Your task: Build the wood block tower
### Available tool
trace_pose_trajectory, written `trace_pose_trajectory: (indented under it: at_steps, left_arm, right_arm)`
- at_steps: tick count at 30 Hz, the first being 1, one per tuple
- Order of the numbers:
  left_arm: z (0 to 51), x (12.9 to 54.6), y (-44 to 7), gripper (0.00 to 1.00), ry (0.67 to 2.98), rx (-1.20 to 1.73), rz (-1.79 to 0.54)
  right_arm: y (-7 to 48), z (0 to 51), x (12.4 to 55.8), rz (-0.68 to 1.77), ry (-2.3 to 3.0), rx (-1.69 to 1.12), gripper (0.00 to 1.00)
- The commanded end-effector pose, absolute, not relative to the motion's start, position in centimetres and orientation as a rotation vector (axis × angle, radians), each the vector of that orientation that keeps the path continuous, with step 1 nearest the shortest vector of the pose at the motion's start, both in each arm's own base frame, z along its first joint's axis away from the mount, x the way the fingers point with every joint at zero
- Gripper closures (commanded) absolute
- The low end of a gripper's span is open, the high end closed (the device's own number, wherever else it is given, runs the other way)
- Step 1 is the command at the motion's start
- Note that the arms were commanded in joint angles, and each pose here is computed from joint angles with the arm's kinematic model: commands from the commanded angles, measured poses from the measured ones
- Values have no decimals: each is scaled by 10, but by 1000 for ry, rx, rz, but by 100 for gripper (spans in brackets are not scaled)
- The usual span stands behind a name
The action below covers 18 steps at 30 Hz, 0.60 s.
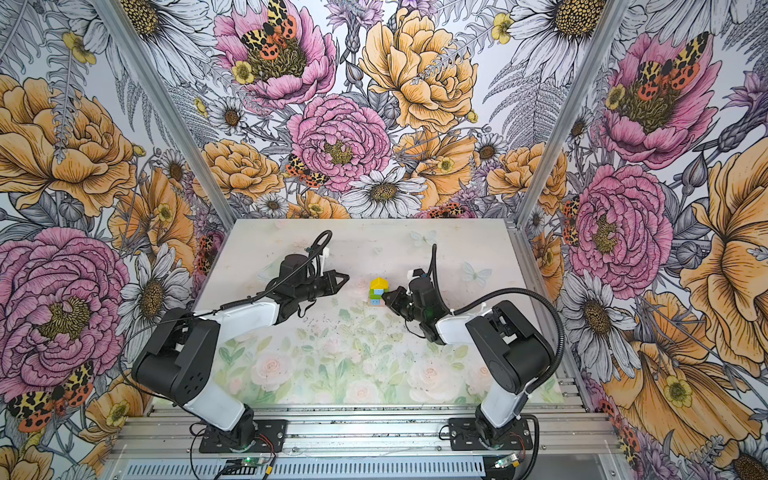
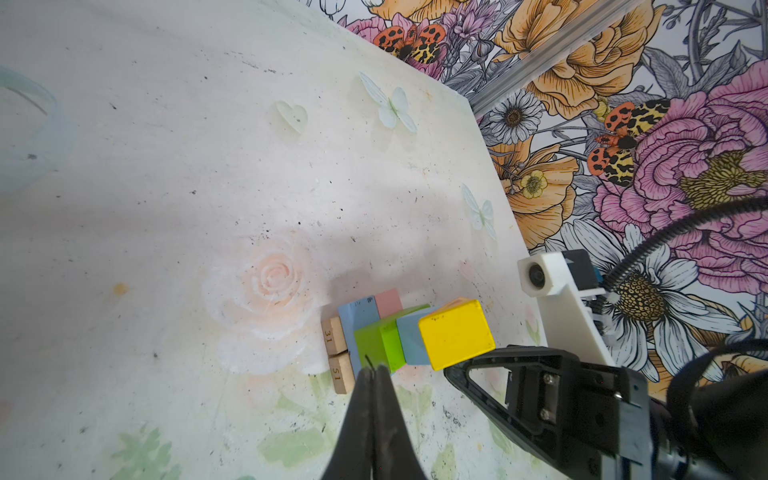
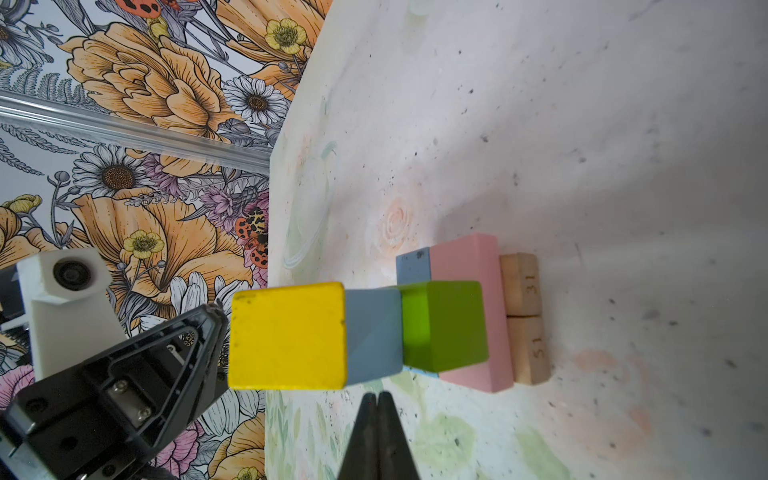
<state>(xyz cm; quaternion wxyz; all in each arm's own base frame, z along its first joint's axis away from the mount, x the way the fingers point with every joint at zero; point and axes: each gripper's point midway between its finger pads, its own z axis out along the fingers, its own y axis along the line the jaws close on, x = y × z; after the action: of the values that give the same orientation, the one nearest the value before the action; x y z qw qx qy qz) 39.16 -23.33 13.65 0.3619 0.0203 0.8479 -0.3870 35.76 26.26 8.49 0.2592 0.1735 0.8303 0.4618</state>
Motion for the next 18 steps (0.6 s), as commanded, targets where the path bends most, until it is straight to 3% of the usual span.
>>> trace_pose_trajectory:
  at_steps: [1, 18]
  left_arm:
    - [139, 391, -233, 100, 2161, 74, -1016]
    - [139, 391, -233, 100, 2158, 76, -1016]
  right_arm:
    - [266, 91, 364, 1251, 2212, 464, 100]
    - [264, 92, 366, 1240, 2203, 472, 100]
